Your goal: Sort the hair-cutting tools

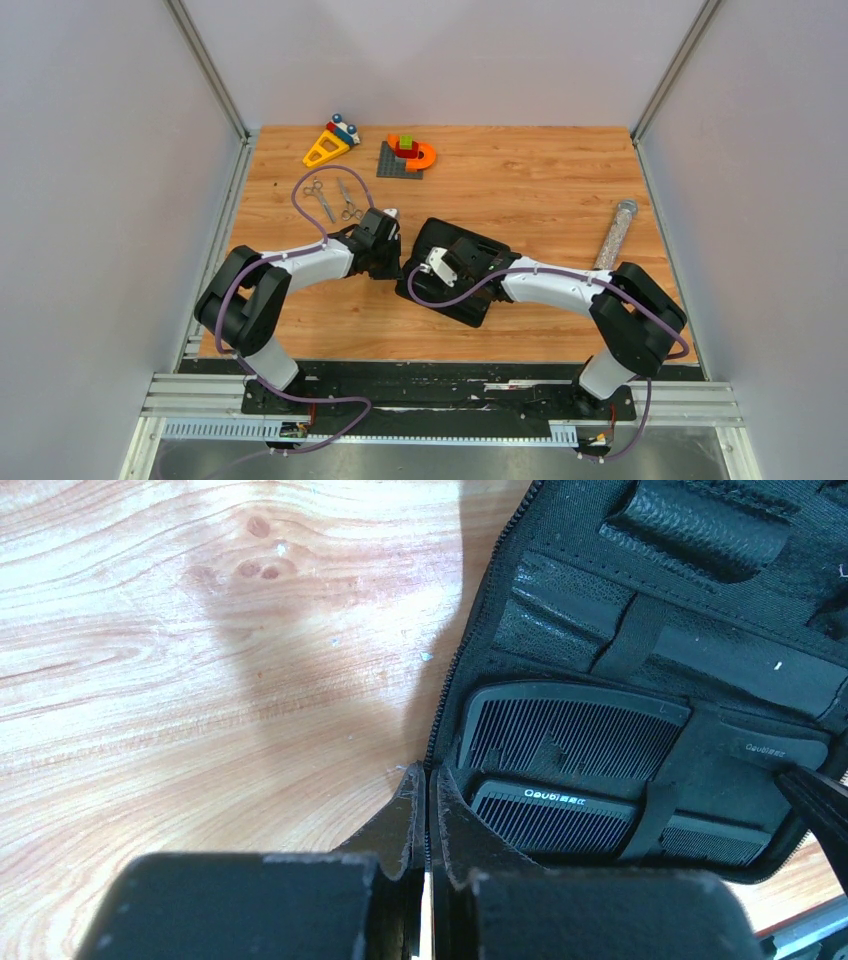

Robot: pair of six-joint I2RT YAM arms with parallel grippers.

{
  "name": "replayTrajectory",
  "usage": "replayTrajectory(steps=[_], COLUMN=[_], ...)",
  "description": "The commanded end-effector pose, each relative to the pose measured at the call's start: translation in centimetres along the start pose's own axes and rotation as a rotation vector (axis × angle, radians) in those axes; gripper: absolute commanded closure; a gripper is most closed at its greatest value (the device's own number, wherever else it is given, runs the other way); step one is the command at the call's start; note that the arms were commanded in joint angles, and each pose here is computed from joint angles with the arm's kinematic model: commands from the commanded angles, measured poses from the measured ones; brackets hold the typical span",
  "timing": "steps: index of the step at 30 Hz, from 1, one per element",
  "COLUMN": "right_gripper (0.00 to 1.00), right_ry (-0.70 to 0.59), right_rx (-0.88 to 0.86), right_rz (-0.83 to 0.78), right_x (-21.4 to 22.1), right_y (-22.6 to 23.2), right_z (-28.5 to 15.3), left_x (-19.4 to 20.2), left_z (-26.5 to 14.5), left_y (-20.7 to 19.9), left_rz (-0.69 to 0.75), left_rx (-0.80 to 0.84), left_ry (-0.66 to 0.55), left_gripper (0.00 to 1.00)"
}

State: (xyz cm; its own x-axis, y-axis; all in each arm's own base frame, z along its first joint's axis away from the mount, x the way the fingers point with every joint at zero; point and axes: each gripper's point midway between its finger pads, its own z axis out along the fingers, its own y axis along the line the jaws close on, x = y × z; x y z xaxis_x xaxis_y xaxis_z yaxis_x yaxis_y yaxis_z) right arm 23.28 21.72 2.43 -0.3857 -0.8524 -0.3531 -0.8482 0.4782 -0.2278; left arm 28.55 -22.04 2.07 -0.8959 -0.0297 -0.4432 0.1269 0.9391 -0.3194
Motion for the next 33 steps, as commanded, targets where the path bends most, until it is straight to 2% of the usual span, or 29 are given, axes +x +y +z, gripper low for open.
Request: replayTrajectory(steps=[1,9,13,17,19,33], right_gripper=[1.00,0.99,0.91,0.73,0.69,0.66], right_ry=[0.187,0.159,0.060,-0.055,-0.101,-0.189], right_rx=[-0.015,-0.049,-0.055,-0.073,-0.109,-0.192], right_rz=[-0.051,-0.030,-0.020,-0.014,-0.017,-0.037], right_x=[5.2,4.1,1.5,-1.2,-2.3,-6.4], right_y=[0.4,0.8,0.5,-0.1,0.1,-1.5], right_z=[-0.1,-0.5,-1.9,-3.0,-3.0,-0.1], left_x=[2.7,2.7,2.7,2.7,2.7,2.6], left_z=[0.5,0.3,0.4,0.4,0.4,0.5], left_y=[5.0,4.9,4.8,4.7,4.7,4.6], left_rz=[0.024,0.026,0.033,0.033,0.035,0.038], left_rx=[-0.211,-0.202,-0.192,-0.189,-0.189,-0.184], left_ry=[0.080,0.077,0.081,0.080,0.080,0.088], left_gripper=[1.00,1.00,1.00,1.00,1.00,1.00])
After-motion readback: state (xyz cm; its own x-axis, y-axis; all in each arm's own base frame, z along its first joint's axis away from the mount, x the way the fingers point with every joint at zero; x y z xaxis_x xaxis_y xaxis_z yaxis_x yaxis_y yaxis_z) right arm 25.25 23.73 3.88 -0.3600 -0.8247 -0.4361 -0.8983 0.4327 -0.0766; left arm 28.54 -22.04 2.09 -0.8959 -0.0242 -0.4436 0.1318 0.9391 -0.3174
